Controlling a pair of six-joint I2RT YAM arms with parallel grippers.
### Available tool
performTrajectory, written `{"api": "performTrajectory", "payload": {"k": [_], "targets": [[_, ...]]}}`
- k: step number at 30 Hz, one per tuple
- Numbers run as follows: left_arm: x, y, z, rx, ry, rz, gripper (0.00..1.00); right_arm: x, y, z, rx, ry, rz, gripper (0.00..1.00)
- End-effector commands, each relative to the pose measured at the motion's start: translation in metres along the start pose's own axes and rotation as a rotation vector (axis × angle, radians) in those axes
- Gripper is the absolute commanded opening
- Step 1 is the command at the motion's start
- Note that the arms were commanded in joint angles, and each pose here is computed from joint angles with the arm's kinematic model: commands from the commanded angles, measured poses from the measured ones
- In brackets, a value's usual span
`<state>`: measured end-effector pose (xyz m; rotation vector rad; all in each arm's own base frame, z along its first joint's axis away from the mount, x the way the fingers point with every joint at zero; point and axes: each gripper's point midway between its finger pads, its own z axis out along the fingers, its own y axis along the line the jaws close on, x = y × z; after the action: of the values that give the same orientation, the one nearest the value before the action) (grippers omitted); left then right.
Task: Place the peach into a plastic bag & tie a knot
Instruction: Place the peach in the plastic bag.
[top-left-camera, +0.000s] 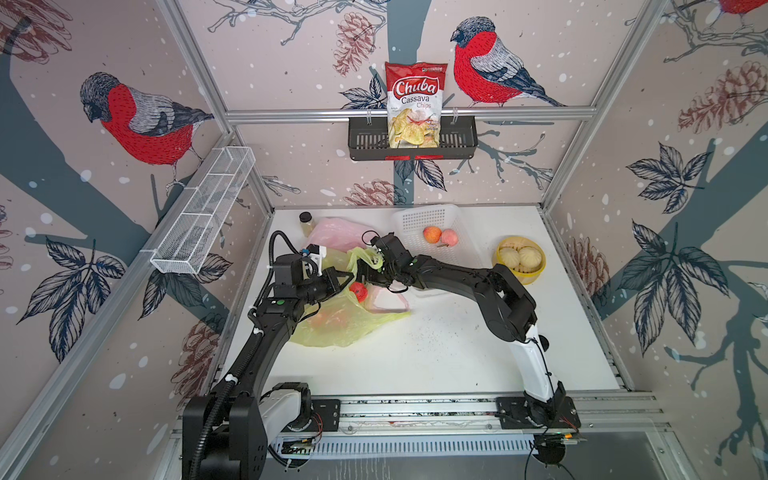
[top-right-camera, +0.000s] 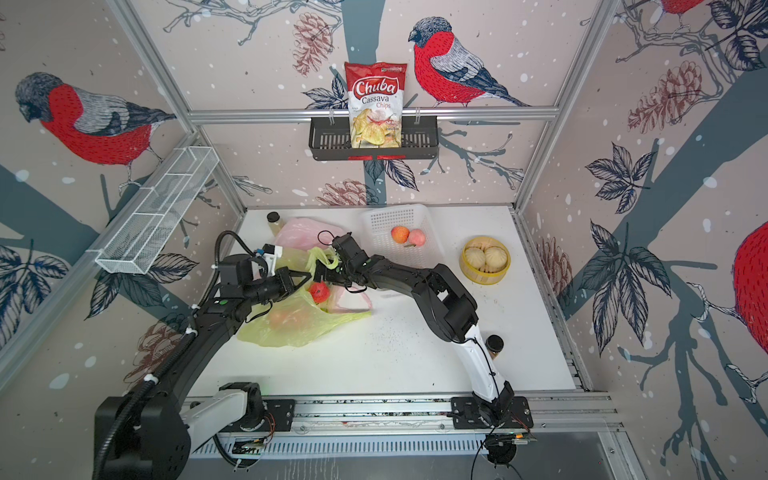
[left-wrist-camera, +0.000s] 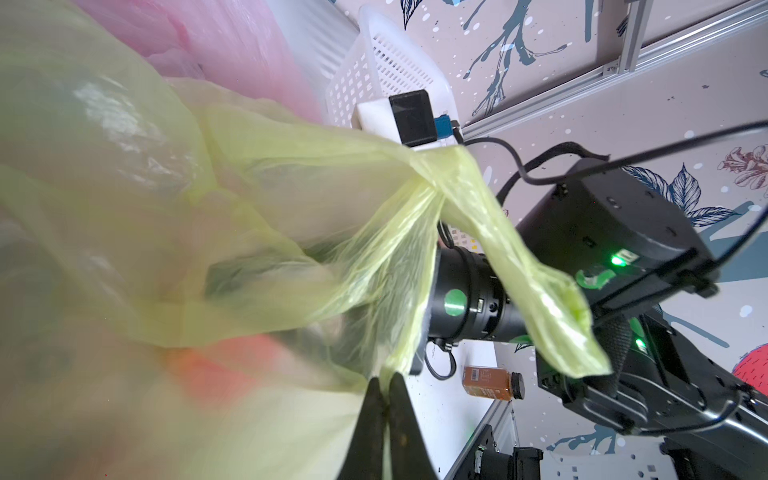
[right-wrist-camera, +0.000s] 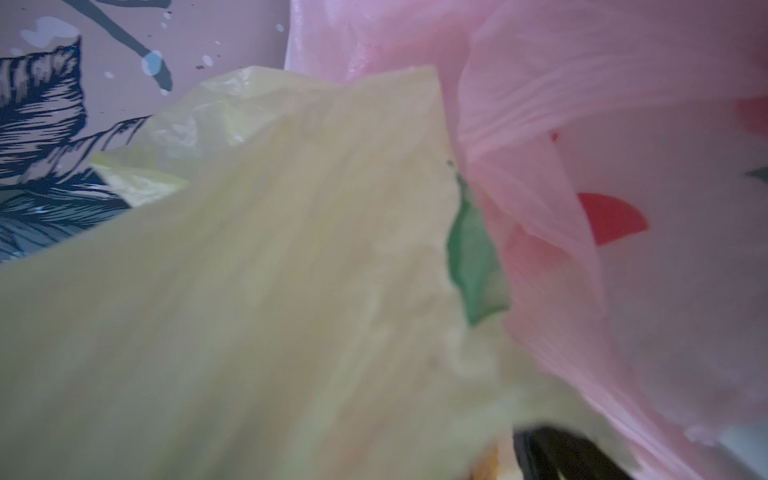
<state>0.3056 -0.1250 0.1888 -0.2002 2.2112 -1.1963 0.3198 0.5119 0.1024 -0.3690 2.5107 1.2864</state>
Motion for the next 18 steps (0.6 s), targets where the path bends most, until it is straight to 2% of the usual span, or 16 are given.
{"api": "performTrajectory", "payload": {"k": [1, 5, 7, 11, 18], "targets": [[-0.008, 0.006, -0.001, -0.034, -0.034, 0.045, 0.00, 0.004, 0.040, -0.011, -0.159, 0.023, -0.038, 0.89], [-0.008, 0.017, -0.002, -0.077, -0.041, 0.038, 0.00, 0.011, 0.046, -0.033, -0.200, 0.025, -0.039, 0.82], [-0.008, 0.022, -0.002, -0.096, -0.045, 0.036, 0.00, 0.014, 0.040, -0.042, -0.172, 0.030, -0.046, 0.83], [-0.005, 0.032, 0.000, -0.121, -0.042, 0.023, 0.00, 0.022, 0.027, -0.062, -0.071, 0.028, -0.097, 0.90], [0.000, 0.050, 0.007, -0.147, -0.029, -0.007, 0.00, 0.039, -0.001, -0.118, 0.128, -0.032, -0.155, 0.89]]}}
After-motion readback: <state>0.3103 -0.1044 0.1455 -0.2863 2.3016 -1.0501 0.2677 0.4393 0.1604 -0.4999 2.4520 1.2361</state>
